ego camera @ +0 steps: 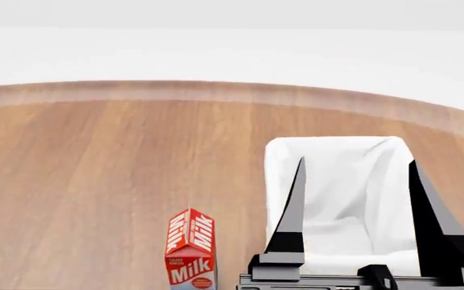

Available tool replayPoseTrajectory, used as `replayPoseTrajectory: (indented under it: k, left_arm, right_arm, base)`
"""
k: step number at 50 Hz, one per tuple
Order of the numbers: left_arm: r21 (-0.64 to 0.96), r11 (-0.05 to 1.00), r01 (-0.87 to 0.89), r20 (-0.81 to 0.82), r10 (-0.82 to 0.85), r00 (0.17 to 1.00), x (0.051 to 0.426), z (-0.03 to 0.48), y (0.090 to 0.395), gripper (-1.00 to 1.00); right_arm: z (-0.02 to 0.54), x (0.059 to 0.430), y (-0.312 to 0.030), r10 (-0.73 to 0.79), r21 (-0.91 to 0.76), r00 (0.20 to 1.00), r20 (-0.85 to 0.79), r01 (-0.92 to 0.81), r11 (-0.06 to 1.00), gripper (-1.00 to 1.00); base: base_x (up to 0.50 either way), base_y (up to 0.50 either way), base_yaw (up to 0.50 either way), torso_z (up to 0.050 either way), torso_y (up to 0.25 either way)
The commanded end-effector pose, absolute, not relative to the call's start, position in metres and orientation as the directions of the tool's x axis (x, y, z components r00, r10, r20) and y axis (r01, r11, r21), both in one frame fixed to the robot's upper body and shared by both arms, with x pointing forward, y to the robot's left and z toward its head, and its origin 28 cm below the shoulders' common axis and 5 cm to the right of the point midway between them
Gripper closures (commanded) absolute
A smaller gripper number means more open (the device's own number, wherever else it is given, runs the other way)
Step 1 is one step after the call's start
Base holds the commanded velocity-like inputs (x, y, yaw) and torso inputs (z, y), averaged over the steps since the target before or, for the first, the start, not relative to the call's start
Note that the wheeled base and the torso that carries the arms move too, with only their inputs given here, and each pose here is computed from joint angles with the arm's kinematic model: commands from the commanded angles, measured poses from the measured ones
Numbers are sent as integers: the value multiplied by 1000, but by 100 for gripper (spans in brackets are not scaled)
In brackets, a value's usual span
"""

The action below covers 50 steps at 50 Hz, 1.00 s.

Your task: Pick up the alphabet soup and the tomato sauce, and put them in the basket.

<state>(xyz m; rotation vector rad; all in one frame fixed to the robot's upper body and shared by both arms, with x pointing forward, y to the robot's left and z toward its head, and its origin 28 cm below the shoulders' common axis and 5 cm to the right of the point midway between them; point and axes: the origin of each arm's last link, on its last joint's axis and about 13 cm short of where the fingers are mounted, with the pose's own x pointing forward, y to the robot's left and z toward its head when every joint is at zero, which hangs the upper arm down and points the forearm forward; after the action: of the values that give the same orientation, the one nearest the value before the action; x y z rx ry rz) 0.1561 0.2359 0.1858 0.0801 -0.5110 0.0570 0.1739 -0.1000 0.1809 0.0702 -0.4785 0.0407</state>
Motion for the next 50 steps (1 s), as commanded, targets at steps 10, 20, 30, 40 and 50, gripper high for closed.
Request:
replayPoseTrajectory:
  k: [10, 20, 30, 40, 50]
  left_arm:
    - [62, 995, -75, 489, 35, 872, 155, 186, 236, -100]
    - [65, 995, -76, 486, 35, 873, 158, 188, 236, -100]
    - [72, 994, -81, 487, 36, 873, 157, 191, 236, -100]
    - [77, 994, -83, 490, 35, 871, 157, 196, 236, -100]
    - [84, 993, -87, 496, 34, 867, 154, 200, 235, -100]
  right_arm:
    - [193, 170, -99, 47, 67, 894, 446, -86, 994, -100]
    - [274, 165, -106, 222, 27, 942, 253, -236, 971, -100]
    - [302, 167, -104, 265, -103, 964, -33, -267, 958, -100]
    - [303, 148, -108, 244, -181, 955, -170, -274, 945, -100]
    - [247, 128, -112, 189, -262, 903, -386, -303, 916, -100]
  base:
    - [29, 0, 0, 0, 0]
    - [0, 0, 0, 0, 0]
    - [0, 0, 0, 0, 0]
    - [0, 0, 0, 0, 0]
    - [0, 0, 0, 0, 0]
